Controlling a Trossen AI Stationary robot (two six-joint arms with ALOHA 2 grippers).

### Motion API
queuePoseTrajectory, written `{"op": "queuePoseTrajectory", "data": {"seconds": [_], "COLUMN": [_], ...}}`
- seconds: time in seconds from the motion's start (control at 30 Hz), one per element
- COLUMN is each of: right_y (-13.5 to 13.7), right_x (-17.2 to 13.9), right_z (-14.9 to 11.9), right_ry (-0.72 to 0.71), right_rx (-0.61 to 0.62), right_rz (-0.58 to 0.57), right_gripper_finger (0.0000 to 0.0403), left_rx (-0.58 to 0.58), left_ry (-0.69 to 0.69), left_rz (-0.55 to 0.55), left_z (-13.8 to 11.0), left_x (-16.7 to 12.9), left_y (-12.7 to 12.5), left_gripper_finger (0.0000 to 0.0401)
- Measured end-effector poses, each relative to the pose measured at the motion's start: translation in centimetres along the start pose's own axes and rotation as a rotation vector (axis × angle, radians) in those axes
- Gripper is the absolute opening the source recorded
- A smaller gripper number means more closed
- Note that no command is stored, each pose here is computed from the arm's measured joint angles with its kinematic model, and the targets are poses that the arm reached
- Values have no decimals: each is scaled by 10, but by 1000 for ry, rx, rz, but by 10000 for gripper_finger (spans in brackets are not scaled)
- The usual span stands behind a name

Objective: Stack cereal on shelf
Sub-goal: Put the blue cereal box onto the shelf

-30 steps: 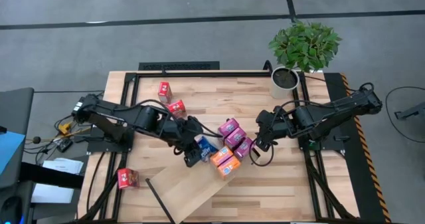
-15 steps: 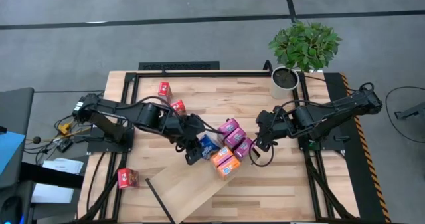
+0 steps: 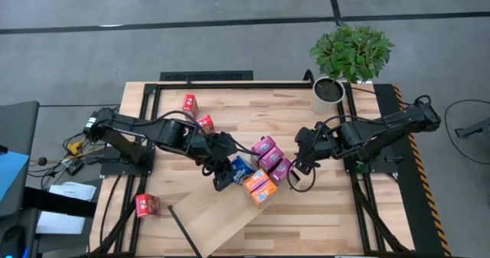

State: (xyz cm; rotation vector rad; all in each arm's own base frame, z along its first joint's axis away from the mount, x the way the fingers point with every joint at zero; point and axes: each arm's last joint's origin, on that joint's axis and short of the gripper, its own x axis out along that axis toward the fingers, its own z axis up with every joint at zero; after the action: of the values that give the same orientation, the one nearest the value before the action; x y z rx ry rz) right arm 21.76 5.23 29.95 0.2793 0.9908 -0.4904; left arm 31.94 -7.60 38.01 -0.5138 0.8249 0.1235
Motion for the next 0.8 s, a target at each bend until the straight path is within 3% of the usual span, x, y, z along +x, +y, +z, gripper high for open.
{"op": "queuePoseTrajectory", "data": {"seconds": [0.8], "right_y": [0], "right_x": [0], "right_z": [0], "right_ry": [-1], "right_rx": [-15], "right_rz": [0], "right_gripper_finger": [274], "left_rx": [70], "left_ry": [40], "left_rz": [-51], "left_z": [5], "left_x": [0], "left_y": [7], "left_gripper_finger": [152]}}
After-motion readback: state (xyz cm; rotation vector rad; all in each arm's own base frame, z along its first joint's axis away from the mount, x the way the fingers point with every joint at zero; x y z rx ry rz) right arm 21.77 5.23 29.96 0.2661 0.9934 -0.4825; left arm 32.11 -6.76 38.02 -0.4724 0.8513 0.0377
